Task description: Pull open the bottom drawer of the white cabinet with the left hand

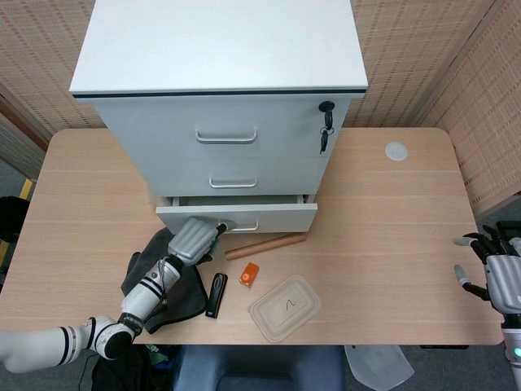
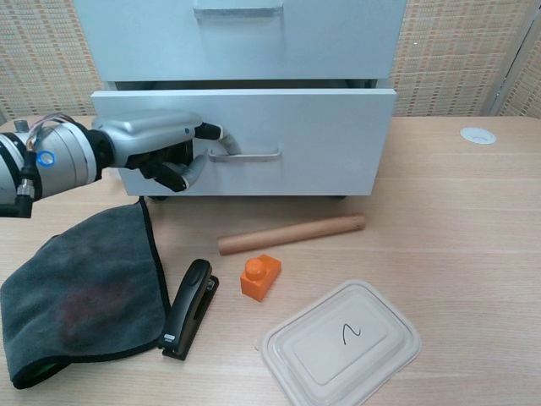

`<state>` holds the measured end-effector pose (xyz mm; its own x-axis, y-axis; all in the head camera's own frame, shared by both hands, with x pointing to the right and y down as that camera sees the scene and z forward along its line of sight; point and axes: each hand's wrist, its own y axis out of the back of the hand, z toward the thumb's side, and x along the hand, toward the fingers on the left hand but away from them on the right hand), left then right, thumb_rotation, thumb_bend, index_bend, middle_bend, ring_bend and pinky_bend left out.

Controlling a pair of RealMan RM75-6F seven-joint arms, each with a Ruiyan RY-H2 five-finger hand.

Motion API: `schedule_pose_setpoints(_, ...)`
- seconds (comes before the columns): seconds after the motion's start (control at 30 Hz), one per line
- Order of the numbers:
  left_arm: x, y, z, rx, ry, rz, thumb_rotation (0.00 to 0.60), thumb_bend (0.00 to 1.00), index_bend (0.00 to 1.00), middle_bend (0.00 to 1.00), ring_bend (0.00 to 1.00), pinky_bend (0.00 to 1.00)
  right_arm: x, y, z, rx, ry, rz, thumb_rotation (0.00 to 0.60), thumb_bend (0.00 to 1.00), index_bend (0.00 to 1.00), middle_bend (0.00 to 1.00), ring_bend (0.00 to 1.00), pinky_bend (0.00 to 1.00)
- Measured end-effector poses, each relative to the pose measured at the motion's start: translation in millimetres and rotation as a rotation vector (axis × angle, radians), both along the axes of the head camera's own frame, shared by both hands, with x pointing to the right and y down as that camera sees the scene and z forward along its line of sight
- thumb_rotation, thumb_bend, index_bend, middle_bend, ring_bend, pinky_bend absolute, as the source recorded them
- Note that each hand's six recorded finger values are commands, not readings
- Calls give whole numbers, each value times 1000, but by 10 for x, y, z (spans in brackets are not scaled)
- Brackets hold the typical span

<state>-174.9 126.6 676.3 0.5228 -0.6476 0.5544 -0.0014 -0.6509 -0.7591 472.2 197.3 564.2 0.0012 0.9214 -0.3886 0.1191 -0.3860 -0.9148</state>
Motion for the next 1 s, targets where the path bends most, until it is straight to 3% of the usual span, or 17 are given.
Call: schedule_pose_setpoints(1.0, -31, 382, -209, -12, 9, 55, 600, 745, 242, 1000, 1000, 1000, -57, 16, 0, -12, 4, -7, 600, 329, 314, 270, 195, 238)
